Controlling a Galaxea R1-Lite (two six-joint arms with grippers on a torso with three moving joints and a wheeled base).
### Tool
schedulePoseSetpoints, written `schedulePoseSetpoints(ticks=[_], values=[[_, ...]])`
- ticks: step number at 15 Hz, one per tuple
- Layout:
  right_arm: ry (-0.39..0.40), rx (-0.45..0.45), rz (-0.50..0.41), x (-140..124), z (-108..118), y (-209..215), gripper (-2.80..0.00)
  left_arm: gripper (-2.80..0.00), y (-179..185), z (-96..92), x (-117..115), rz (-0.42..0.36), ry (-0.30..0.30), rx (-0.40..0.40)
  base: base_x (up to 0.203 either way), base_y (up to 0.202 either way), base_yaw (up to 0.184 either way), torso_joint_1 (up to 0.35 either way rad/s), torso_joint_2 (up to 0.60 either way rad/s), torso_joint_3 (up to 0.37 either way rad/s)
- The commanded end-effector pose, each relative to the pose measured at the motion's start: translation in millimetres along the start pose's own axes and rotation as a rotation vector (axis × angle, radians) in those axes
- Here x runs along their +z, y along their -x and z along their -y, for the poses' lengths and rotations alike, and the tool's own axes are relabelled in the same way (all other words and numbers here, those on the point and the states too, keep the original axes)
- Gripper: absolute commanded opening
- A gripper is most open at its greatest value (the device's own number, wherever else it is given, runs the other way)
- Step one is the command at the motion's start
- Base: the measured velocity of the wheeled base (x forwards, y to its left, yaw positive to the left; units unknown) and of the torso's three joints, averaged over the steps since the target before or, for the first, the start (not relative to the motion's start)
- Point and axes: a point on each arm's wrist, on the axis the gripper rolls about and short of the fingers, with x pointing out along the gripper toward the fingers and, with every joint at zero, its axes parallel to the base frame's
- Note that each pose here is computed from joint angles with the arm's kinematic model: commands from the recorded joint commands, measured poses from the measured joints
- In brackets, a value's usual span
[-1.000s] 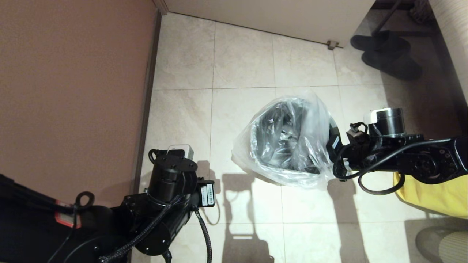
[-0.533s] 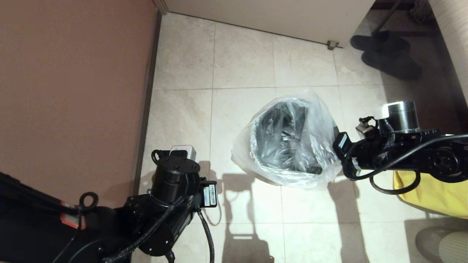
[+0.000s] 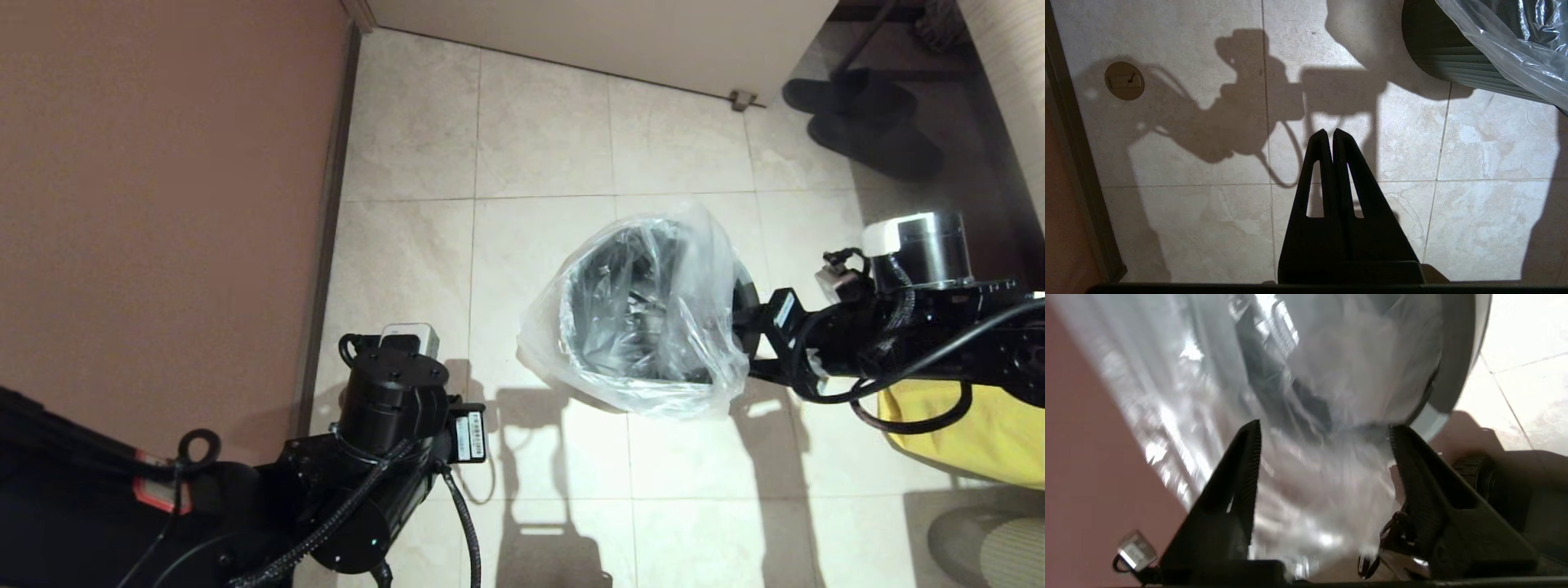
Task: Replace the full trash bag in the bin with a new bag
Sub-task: Put the new garbage bag on the trash can
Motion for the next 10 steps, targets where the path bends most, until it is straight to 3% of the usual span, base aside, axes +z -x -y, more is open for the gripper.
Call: schedulePoseSetpoints(ticks=[1, 6, 8, 9, 10], values=[[0.015, 0.043, 0.039, -2.4, -12.9, 29.9, 0.00, -2.80, 0.6, 0.2, 1.2, 0.007, 0.005, 0.002, 0.000, 0.000, 0.000, 0.000, 0.00, 0.000], [0.010, 0.009, 0.130, -10.8, -10.9, 84.6, 0.00, -2.80, 6.4, -1.2, 13.0, 0.044, 0.020, -0.008, 0.000, 0.000, 0.000, 0.000, 0.00, 0.000], [0.058, 0.009, 0.156, -17.9, -8.4, 103.4, 0.00, -2.80, 6.3, -1.5, 17.3, 0.056, 0.031, -0.008, 0.000, 0.000, 0.000, 0.000, 0.00, 0.000], [0.110, 0.005, 0.156, -21.1, -7.0, 106.9, -1.17, -2.80, 6.6, -1.5, 16.2, 0.054, 0.029, -0.008, 0.000, 0.000, 0.000, 0.000, 0.00, 0.000], [0.136, 0.000, 0.150, -22.6, -6.7, 107.3, -2.80, -2.80, 7.3, -2.3, 15.7, 0.053, 0.030, -0.007, 0.000, 0.000, 0.000, 0.000, 0.00, 0.000]])
